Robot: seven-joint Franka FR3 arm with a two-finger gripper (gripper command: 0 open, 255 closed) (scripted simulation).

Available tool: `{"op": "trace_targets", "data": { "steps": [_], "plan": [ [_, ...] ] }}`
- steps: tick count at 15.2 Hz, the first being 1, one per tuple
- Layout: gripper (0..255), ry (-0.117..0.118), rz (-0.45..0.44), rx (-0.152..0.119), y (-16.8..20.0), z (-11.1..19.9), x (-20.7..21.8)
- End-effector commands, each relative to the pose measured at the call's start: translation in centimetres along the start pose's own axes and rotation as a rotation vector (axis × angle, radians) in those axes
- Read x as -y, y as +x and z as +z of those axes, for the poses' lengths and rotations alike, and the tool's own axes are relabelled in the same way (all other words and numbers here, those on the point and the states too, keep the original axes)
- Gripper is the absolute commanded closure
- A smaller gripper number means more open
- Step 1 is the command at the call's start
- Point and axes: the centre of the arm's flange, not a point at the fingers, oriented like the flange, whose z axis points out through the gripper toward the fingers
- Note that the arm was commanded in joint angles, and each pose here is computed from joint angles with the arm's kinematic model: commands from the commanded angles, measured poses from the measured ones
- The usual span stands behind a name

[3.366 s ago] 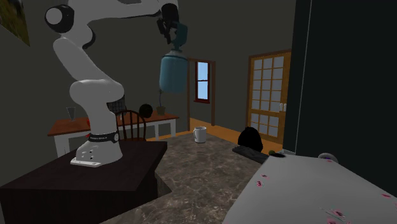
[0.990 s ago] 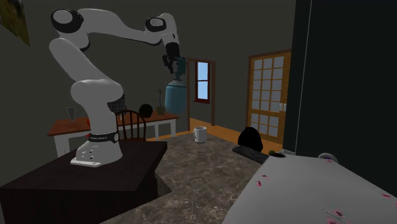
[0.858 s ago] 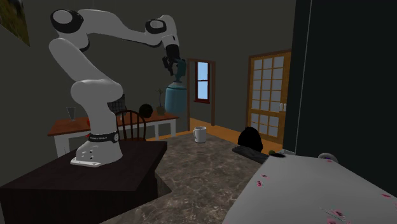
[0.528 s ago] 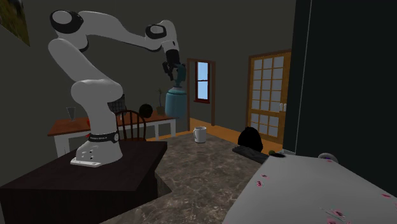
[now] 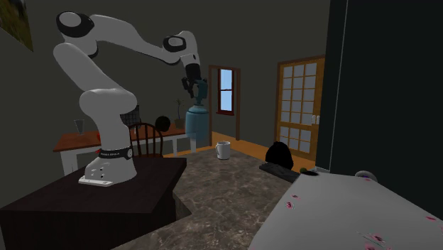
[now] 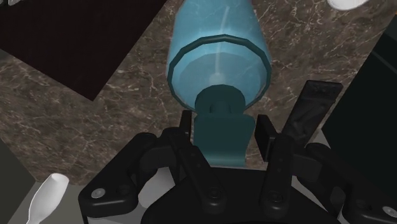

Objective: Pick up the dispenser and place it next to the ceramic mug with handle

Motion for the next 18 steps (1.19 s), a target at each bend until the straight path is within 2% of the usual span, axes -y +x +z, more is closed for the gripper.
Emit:
{"op": "trace_targets", "data": {
  "steps": [1,18],
  "plan": [
    [255,0.001,0.000,0.000,-0.3,1.0,0.0],
    [255,0.001,0.000,0.000,-3.0,9.6,0.1]
  ]
}}
